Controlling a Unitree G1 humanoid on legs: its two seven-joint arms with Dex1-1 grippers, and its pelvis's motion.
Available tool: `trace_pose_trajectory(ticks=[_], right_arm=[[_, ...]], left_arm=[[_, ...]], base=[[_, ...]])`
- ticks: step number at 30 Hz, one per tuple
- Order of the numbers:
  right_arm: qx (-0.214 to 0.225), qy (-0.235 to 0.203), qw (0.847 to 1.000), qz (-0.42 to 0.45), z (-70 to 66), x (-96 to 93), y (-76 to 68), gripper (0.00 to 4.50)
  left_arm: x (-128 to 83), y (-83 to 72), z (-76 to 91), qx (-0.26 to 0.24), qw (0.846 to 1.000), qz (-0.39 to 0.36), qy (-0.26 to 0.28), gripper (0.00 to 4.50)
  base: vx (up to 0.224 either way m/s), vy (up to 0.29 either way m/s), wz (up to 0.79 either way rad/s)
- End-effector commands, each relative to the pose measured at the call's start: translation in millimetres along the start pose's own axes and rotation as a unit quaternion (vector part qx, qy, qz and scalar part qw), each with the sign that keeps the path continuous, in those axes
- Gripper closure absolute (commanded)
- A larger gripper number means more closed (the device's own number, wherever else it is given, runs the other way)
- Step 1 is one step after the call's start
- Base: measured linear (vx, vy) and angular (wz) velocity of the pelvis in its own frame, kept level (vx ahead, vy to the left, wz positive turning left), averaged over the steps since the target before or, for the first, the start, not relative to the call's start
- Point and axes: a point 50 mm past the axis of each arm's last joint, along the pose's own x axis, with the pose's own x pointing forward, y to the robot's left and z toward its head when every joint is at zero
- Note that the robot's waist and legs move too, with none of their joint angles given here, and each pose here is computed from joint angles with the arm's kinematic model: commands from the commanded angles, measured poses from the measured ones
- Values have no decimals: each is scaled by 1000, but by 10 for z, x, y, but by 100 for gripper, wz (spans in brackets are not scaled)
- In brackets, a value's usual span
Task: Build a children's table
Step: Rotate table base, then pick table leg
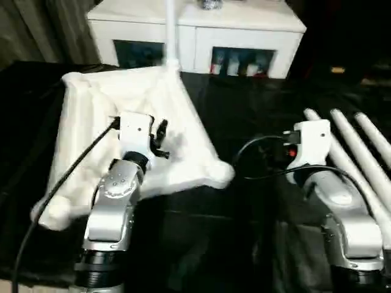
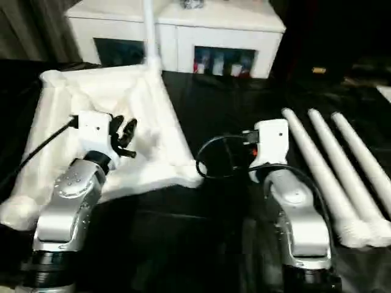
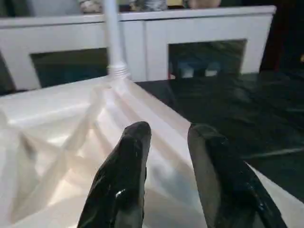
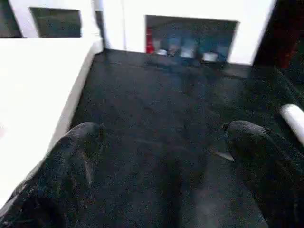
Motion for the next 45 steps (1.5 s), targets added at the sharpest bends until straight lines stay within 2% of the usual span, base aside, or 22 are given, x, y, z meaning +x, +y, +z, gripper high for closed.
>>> trace_pose_trajectory(ticks=[1,6,13,17,21,25,29,39,45], right_arm=[[10,-18,1000,1,21,-53,32,2],[31,-28,999,-9,-34,-114,94,2],[32,-27,999,-3,-32,-87,106,2],[30,-29,999,-1,-19,-69,94,2],[28,-27,999,2,-15,-48,93,2],[24,-25,999,9,3,-7,117,2],[25,-19,999,25,0,-18,160,2],[23,-11,999,39,-18,7,211,2],[22,-10,999,49,-13,40,231,2]], left_arm=[[14,-64,2,12,1000,-5,-2,285],[17,-44,-6,-1,1000,19,1,285],[43,-46,40,10,999,30,-10,285],[57,-40,57,-47,999,17,-6,285],[66,-10,64,-18,999,31,-2,285],[62,7,100,-16,999,51,-11,285],[25,10,220,-45,997,32,-46,285],[-62,42,177,-45,997,35,-44,285],[-108,33,53,-60,997,44,-22,285]], base=[[-40,-345,-1],[-54,-169,1],[-107,-227,0],[-110,-271,-5],[-145,-172,-4],[-114,-20,3],[-125,47,17],[-17,-4,2],[37,22,-6]])
